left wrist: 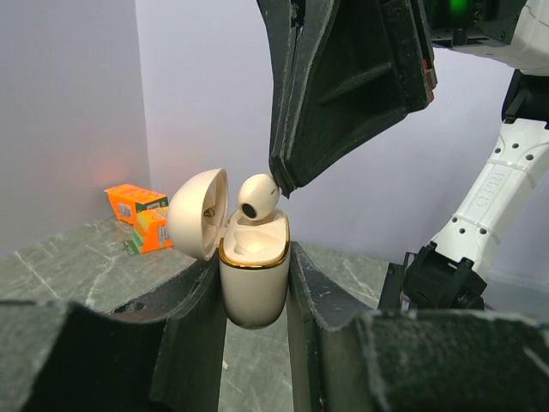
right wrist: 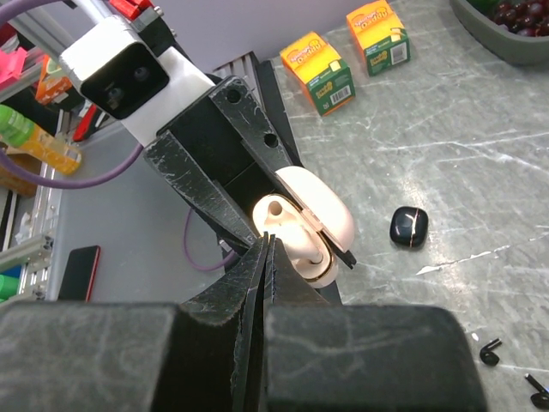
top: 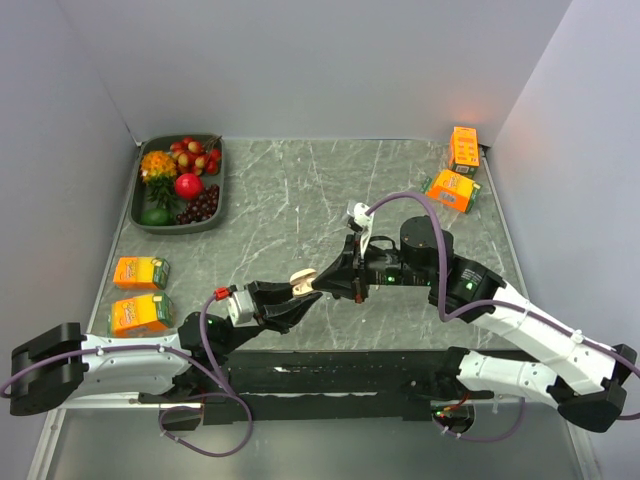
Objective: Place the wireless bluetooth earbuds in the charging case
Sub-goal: Place the earbud in the charging case.
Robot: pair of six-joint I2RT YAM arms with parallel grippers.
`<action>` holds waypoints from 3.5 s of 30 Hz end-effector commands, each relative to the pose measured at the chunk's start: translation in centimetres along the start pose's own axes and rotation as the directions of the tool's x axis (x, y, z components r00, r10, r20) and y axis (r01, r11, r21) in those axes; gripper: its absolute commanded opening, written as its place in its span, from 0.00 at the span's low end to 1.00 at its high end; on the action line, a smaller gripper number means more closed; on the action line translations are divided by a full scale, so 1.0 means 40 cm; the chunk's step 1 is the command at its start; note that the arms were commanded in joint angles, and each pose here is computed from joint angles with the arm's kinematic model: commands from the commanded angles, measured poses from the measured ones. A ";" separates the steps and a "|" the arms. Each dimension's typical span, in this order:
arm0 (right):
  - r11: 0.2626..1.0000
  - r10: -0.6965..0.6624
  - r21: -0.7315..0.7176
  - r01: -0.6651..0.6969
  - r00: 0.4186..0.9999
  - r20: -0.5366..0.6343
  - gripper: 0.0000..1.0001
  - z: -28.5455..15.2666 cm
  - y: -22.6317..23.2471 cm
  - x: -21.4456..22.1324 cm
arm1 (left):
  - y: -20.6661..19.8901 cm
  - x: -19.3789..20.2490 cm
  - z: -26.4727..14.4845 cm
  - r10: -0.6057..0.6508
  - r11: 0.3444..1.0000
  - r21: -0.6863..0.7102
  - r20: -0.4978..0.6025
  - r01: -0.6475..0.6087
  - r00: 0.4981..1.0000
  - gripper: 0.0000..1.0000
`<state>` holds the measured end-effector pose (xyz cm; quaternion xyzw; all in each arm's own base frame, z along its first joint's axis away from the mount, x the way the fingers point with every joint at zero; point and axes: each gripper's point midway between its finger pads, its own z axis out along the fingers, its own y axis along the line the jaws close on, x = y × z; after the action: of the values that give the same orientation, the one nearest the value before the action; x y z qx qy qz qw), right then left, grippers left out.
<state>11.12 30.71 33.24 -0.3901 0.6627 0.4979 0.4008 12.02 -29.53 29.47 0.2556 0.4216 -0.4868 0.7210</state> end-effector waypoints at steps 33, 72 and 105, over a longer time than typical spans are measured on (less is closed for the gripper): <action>0.998 -0.027 0.062 0.024 0.999 0.047 0.00 0.010 -0.019 -0.049 | -0.016 -0.091 0.018 -0.032 0.999 0.029 0.129 0.029 0.991 0.01; 0.997 -0.080 0.003 0.080 0.995 0.059 0.00 0.007 0.009 -0.068 | -0.025 -0.095 0.015 -0.034 0.998 0.051 0.127 0.027 0.991 0.01; 0.986 -0.103 0.144 0.085 0.987 0.123 0.23 -0.053 -0.019 -0.115 | -0.028 -0.086 0.005 -0.040 0.998 0.057 0.120 0.034 0.992 0.01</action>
<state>13.69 29.68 33.86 -0.3699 0.6765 0.4420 0.4585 11.28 -29.20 30.58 0.2543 0.4007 -0.5038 0.7218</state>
